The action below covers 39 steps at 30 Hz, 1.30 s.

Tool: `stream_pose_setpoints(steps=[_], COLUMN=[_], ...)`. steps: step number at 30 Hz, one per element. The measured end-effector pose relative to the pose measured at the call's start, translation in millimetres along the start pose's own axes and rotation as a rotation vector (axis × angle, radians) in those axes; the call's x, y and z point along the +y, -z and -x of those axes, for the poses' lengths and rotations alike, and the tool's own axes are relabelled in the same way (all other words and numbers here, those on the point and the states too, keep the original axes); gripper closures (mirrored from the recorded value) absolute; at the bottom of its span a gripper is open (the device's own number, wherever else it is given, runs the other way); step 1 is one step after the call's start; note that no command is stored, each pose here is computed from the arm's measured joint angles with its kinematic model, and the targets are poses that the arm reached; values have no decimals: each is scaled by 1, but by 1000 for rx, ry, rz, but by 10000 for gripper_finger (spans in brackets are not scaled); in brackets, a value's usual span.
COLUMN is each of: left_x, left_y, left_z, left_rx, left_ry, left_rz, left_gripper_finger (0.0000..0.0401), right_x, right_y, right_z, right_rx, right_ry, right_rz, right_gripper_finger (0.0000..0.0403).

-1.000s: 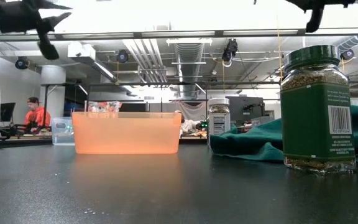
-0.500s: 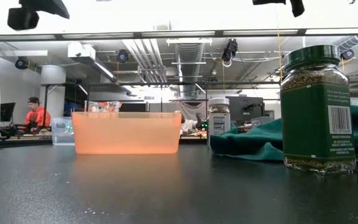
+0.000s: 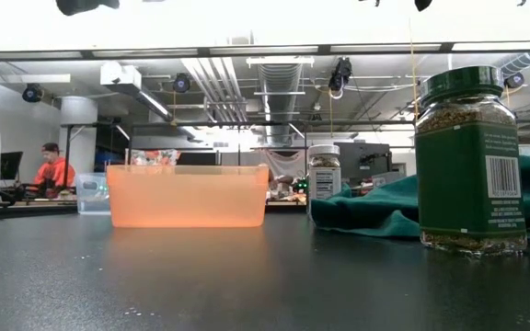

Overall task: Sort spices by type
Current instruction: Put the left orange seasoning pack into the orange bin

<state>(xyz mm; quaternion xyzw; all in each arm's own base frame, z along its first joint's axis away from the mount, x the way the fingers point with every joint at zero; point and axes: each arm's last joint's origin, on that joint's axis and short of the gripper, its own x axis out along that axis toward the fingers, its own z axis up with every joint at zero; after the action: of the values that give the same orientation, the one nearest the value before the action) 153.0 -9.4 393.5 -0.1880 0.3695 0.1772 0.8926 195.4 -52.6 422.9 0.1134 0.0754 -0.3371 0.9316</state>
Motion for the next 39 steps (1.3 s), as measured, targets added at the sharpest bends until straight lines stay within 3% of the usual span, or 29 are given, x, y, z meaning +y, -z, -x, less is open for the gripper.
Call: stream_pose_setpoints(steps=[8,12,18,29,39], left_x=[-13,-17,-7,64,145], left_y=[-22,-27,-39,-66,-66], left_z=[-25,-39,-64,-131,-198], left_rx=[0,16,97,251,419], left_ry=[-19,50,115,92,206], left_rz=[-161,-238,-388,-725,-826], left_gripper_finger=[400,400,400,400,401], right_x=[3,4,5,4,4], right_y=[-7,-7,-7,-5,-5], right_z=[0,0,1,2,2], right_rx=[-10,5,13,34,34], right_ry=[-20,-65,-107,-102,-102], right_rz=[-18,-73,-63,-54,-53], right_gripper_finger=[390,390,390,390,390])
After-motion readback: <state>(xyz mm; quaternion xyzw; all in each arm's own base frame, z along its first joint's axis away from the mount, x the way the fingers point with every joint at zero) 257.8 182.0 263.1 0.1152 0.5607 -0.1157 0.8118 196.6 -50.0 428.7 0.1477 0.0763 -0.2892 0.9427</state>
